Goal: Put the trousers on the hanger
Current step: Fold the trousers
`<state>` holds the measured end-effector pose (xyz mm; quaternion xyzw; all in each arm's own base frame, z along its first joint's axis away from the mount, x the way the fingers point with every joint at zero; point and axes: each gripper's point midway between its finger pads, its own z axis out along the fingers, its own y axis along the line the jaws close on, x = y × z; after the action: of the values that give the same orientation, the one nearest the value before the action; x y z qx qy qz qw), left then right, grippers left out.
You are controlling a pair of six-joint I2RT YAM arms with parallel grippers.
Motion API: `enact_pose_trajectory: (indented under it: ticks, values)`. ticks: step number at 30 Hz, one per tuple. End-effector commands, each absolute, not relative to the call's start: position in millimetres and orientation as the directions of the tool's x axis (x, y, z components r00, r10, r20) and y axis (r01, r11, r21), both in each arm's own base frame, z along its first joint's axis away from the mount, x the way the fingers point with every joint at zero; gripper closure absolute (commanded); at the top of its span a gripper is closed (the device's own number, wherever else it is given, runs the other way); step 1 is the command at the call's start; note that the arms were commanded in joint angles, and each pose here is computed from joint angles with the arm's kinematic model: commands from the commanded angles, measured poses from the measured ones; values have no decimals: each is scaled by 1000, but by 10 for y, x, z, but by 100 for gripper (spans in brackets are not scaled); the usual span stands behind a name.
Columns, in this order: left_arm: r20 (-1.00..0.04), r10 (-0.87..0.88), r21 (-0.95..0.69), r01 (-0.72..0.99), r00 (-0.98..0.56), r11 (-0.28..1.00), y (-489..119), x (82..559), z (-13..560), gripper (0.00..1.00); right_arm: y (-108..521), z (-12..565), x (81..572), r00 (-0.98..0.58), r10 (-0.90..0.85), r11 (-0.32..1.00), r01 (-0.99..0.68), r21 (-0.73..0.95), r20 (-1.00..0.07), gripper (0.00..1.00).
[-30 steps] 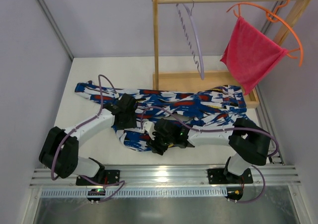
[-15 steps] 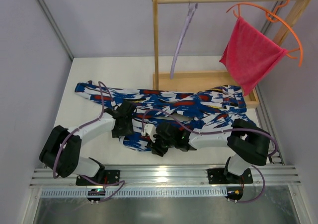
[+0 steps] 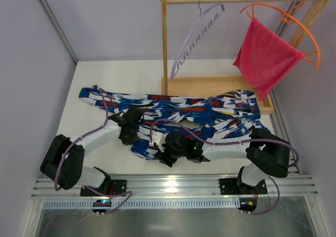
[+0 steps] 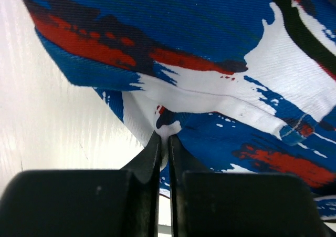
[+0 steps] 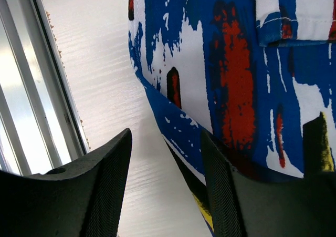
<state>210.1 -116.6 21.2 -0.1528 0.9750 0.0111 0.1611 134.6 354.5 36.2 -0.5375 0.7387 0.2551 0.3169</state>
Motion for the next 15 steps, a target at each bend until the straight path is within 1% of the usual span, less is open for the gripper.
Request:
enact_pose_trajectory:
  ticks: [1,4,10,15]
  values:
    - [-383,-346,-51,-354,-857,934,-1111,2162,418,100,3747,664,1484,-126,-581,263,-964,-38,-804,42]
    - [-407,-361,-52,-373,-839,926,-1062,2164,499,100,3804,623,1453,-111,-612,211,-977,-26,-783,40]
    - [-437,-385,-72,-395,-813,916,-1024,2169,584,100,3865,485,1420,-101,-654,154,-988,-1,-749,40]
    - [-440,-411,-89,-417,-798,905,-1050,2206,616,100,3867,425,1393,-117,-663,152,-988,19,-740,41]
